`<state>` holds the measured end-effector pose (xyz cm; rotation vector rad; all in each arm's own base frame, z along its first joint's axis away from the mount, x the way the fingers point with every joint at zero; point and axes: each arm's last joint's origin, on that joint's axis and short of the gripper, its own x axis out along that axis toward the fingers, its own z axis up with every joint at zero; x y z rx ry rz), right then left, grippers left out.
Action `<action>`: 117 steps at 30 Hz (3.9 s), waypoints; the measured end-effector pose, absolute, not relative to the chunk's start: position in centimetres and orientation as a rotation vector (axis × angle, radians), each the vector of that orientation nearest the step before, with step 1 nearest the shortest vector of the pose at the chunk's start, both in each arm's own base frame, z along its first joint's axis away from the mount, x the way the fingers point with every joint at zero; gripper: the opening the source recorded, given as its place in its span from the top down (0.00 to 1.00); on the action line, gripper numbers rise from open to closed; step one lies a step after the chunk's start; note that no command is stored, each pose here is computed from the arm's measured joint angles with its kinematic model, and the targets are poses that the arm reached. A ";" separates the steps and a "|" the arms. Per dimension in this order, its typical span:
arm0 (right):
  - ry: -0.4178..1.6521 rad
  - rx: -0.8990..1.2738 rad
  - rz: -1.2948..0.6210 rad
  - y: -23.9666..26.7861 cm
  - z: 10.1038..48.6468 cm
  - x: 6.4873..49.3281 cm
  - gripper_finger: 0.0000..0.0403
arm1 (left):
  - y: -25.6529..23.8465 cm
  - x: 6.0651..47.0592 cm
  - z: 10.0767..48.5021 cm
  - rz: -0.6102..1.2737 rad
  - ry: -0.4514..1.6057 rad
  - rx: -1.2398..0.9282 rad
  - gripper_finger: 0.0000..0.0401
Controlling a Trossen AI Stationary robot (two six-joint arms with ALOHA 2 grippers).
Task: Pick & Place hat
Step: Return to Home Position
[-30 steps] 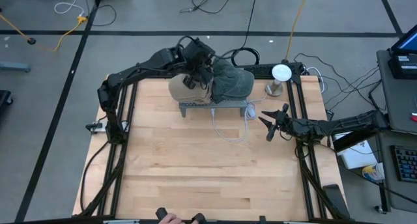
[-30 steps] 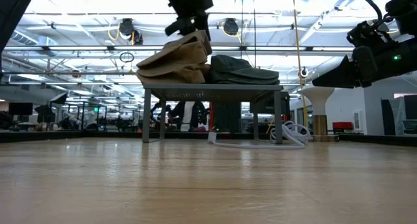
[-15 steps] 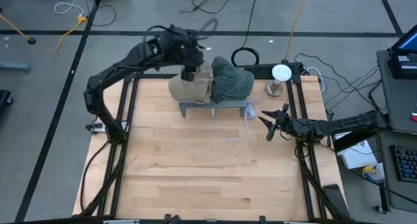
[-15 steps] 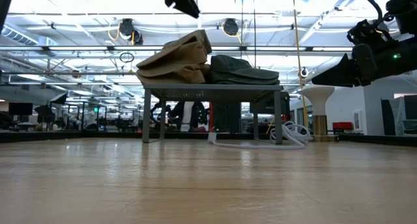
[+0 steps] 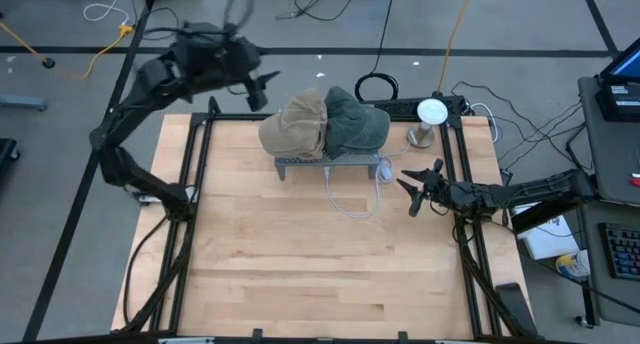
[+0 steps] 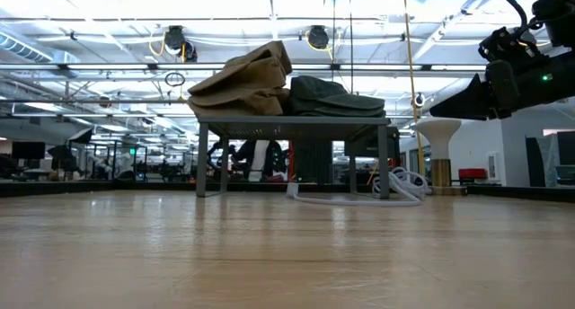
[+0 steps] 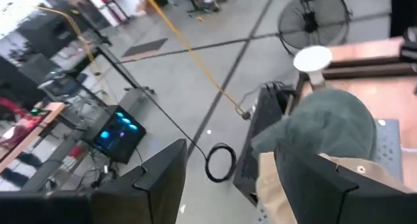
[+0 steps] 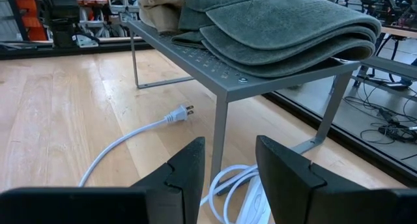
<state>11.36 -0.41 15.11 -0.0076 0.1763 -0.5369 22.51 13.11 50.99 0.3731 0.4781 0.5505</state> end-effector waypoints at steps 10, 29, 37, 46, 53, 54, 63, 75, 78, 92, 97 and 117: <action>0.176 -0.008 -0.537 -0.4 15.1 11.4 0.68 | 10.3 17.5 52.3 0.591 0.367 0.366 0.41; 0.176 -0.008 -0.537 -0.4 15.1 11.4 0.68 | 7.3 12.1 44.0 0.622 0.230 0.380 0.41; 0.176 -0.008 -0.537 -0.4 15.1 11.4 0.68 | 6.3 10.3 38.4 0.630 0.195 0.371 0.41; 0.176 -0.008 -0.537 -0.4 15.1 11.4 0.68 | 5.5 8.9 32.2 0.643 0.130 0.296 0.41; 0.176 -0.008 -0.537 -0.4 15.1 11.4 0.68 | 5.1 8.2 27.0 0.636 0.165 0.248 0.41; 0.176 -0.008 -0.537 -0.4 15.1 11.4 0.68 | 5.0 8.1 26.3 0.634 0.170 0.245 0.41; 0.176 -0.008 -0.537 -0.4 15.1 11.4 0.68 | 4.8 7.7 21.1 0.635 0.159 0.191 0.41; 0.177 -0.008 -0.537 -0.4 15.1 11.4 0.68 | 4.9 7.8 18.3 0.678 0.064 0.140 0.41; 0.177 -0.008 -0.537 -0.4 15.1 11.4 0.68 | 5.0 7.9 17.5 0.676 0.090 0.135 0.41; 0.177 -0.008 -0.537 -0.4 15.1 11.4 0.68 | 5.1 8.0 17.4 0.701 0.084 0.232 0.41; 0.176 -0.008 -0.537 -0.4 15.1 11.4 0.68 | 5.2 8.2 17.2 0.699 0.076 0.355 0.41; 0.176 -0.008 -0.537 -0.4 15.1 11.4 0.68 | 5.2 8.2 17.3 0.700 0.061 0.352 0.41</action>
